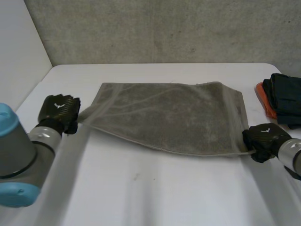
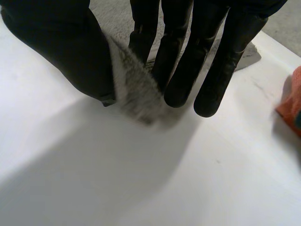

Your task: Fold the laundry.

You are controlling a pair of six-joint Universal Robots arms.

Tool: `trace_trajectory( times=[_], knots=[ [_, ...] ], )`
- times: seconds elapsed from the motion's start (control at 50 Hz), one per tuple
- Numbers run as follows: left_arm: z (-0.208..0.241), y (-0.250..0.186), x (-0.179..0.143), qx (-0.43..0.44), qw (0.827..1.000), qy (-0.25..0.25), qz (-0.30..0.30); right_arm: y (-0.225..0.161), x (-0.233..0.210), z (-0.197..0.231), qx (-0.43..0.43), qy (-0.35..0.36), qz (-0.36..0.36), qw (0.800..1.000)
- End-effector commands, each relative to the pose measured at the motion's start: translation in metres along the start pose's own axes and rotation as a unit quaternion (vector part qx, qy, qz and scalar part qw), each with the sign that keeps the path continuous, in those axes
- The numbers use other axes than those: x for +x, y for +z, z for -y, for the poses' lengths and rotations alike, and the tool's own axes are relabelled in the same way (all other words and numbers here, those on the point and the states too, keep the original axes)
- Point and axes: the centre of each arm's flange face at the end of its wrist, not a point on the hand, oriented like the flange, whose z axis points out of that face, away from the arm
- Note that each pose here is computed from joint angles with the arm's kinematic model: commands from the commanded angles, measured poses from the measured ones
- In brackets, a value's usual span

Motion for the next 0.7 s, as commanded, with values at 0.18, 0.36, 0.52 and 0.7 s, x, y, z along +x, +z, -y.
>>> trace_trajectory(
  times=[0.18,0.36,0.52,0.7],
  knots=[
    [0.008,-0.138,-0.012,-0.182,0.958,0.196,-0.103,-0.097,0.004,0.026,-0.098,-0.182,0.066,0.976],
    [0.016,-0.093,-0.006,-0.077,0.975,0.196,-0.072,-0.051,0.022,0.025,-0.064,-0.156,0.037,0.985],
    [0.010,-0.009,0.025,-0.004,0.982,0.180,-0.057,0.002,0.016,0.044,-0.005,-0.140,-0.008,0.990],
    [-0.003,0.069,0.035,-0.002,0.983,0.184,0.005,0.067,0.030,0.054,0.033,-0.168,-0.091,0.981]
  ],
)
